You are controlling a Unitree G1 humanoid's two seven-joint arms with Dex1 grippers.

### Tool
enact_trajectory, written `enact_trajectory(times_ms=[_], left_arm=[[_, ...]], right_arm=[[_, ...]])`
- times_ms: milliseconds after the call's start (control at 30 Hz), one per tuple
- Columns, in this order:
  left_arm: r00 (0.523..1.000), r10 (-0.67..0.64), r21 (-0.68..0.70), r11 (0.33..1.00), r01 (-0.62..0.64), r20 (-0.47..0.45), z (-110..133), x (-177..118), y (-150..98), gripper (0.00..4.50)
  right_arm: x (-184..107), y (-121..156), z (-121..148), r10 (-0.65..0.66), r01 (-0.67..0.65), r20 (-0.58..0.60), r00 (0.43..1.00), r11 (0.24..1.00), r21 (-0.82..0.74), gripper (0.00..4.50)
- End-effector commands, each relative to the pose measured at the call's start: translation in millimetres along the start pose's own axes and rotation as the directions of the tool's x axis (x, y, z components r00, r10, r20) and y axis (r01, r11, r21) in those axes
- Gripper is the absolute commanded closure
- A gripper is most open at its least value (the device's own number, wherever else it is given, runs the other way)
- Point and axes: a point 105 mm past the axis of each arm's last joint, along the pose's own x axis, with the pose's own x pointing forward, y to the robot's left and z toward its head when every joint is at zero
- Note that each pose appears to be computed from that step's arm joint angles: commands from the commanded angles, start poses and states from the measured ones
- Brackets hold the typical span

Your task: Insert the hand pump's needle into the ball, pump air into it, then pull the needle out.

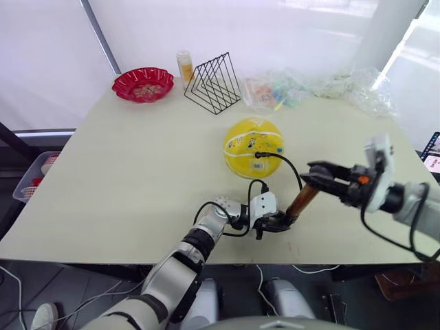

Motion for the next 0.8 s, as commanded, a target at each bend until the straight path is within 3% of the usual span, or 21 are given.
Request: enact_trajectory(times_ms=[33,133,300,633,733,800], left_arm=[[0.991,-0.064,-0.081,0.995,0.055,-0.115,-29,0,-14,3.38],[0.989,-0.059,-0.081,0.996,0.048,-0.137,-33,-2,-14,3.38],[0.986,-0.065,-0.096,0.994,0.051,-0.156,-38,-4,-15,3.38],[0.975,-0.098,-0.138,0.988,0.072,-0.198,-49,-4,-21,3.38],[0.971,-0.105,-0.154,0.985,0.073,-0.213,-53,-4,-23,3.38],[0.970,-0.106,-0.159,0.985,0.072,-0.220,-55,-4,-24,3.38]], right_arm=[[2,-3,-24,-0.018,0.018,-0.065,0.998,1.000,0.003,2.53],[-1,-3,-6,-0.010,0.010,-0.005,1.000,0.999,-0.038,2.53],[-20,-5,53,-0.011,0.026,0.119,0.993,0.991,-0.129,2.53],[-53,7,137,-0.005,0.048,0.213,0.977,0.979,-0.197,2.53],[-53,9,143,0.000,0.043,0.216,0.976,0.980,-0.195,2.53],[-47,9,132,0.003,0.030,0.176,0.984,0.983,-0.180,2.53]])
